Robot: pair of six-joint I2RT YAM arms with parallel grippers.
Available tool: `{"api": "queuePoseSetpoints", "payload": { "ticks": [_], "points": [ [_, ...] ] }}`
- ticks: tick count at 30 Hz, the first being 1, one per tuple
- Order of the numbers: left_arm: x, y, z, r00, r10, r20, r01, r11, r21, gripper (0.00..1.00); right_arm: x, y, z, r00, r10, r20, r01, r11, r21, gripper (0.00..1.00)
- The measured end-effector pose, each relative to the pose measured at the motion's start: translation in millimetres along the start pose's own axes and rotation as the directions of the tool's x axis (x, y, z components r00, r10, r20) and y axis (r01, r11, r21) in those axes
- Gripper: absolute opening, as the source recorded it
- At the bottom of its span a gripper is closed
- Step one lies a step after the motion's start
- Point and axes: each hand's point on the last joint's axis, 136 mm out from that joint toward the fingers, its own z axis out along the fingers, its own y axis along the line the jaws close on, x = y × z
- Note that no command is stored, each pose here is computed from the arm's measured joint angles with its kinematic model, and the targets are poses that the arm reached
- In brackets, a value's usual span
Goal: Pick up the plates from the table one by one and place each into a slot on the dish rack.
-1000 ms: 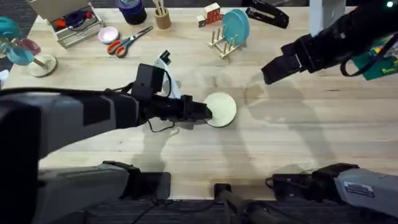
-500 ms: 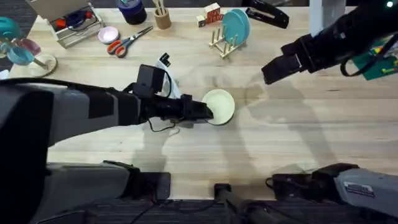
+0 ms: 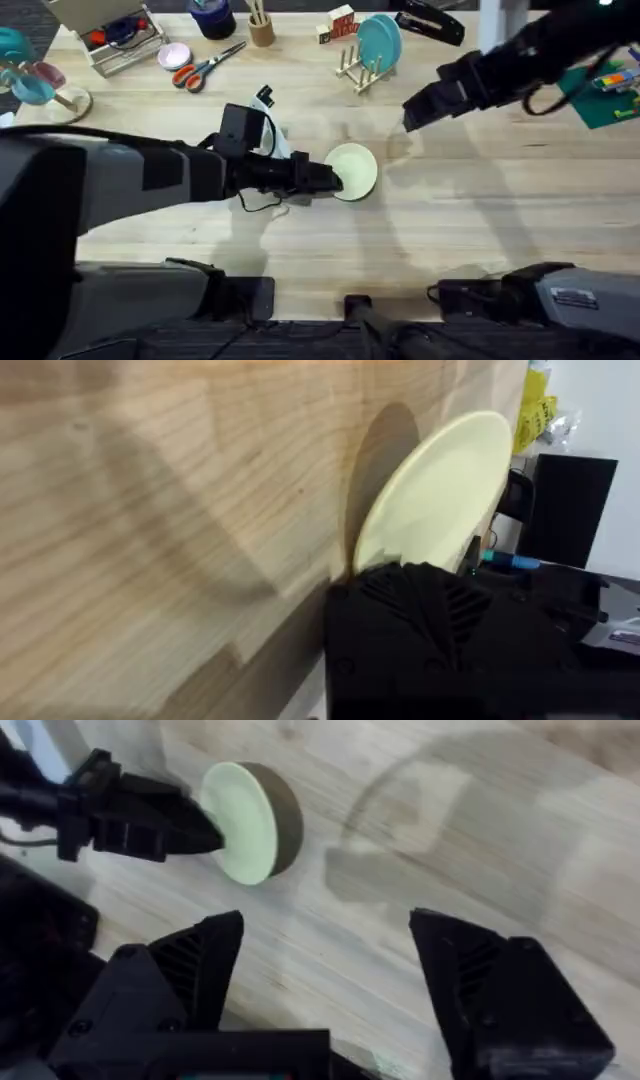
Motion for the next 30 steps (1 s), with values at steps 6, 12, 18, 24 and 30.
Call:
{"api": "queuePoseSetpoints", "payload": {
  "ticks": [6,12,18,24,30],
  "points": [
    [0.0,0.0,0.0,1.000,0.000,0.000,0.000,1.000,0.000,0.041,-8.2,5.0,27.1,0.998,-0.031,-0.048,0.027,0.996,-0.090,0.996],
    [0.0,0.0,0.0,1.000,0.000,0.000,0.000,1.000,0.000,0.041,-8.6,13.0,52.7,0.991,-0.080,-0.104,0.057,0.978,-0.202,0.995],
    [0.0,0.0,0.0,1.000,0.000,0.000,0.000,1.000,0.000,0.041,-5.3,14.5,76.1,0.981,-0.119,-0.156,0.073,0.959,-0.273,0.995],
    [0.0,0.0,0.0,1.000,0.000,0.000,0.000,1.000,0.000,0.041,-5.2,13.3,93.5,0.974,-0.145,-0.177,0.085,0.947,-0.311,0.995],
    [0.0,0.0,0.0,1.000,0.000,0.000,0.000,1.000,0.000,0.041,-11.7,17.3,100.6,0.974,-0.170,-0.147,0.111,0.933,-0.342,0.995]
  ]
}}
